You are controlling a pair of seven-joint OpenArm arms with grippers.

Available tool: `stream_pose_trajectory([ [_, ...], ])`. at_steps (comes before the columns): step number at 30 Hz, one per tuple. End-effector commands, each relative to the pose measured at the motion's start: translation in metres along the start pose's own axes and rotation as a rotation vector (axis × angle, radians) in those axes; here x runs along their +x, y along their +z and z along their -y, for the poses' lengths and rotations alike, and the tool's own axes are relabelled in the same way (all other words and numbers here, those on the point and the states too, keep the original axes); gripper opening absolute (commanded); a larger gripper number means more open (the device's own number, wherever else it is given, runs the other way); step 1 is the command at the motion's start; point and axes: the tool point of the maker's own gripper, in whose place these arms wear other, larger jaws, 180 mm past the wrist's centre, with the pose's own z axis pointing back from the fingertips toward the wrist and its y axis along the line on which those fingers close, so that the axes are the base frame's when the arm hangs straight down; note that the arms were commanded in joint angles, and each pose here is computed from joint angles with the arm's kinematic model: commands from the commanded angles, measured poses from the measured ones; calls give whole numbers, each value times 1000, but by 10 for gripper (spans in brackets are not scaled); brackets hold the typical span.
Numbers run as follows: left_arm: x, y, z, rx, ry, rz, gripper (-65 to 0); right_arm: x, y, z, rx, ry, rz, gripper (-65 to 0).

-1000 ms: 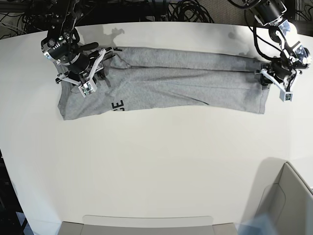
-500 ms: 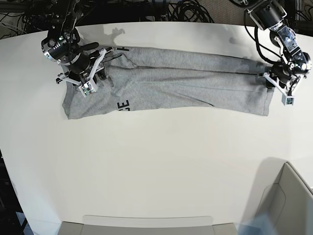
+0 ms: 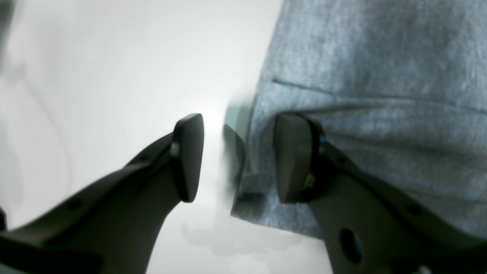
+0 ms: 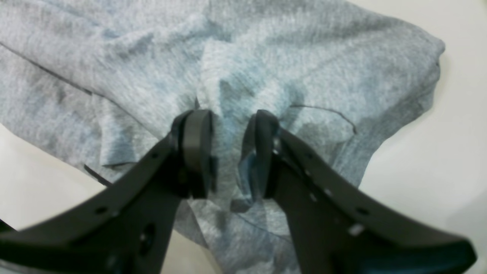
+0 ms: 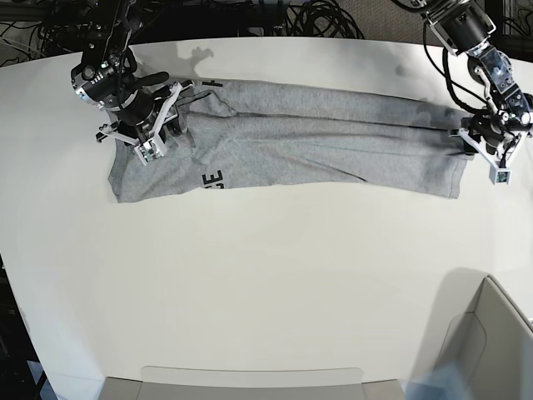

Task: Fold the T-shirt properly
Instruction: 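Pull the shirt end with the left gripper to straighten the strip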

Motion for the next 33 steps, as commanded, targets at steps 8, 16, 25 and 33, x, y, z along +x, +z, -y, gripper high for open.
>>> stream_pose_trajectory([
  [8,18,-2,1,-5,-66,23,-341,11,-1,-20,56,46,32,-452],
  [16,-16,-41,22,-109,6,-74,-341,12,-1,-23,63,50,34,-452],
  [25,-43,-47,60,-240,-97,-208,-347,10,0,-20,56,62,28,-452],
  [33,-34,-24,66,-444,-16,-183,-369,9,0,-18,53,61,25,-452],
])
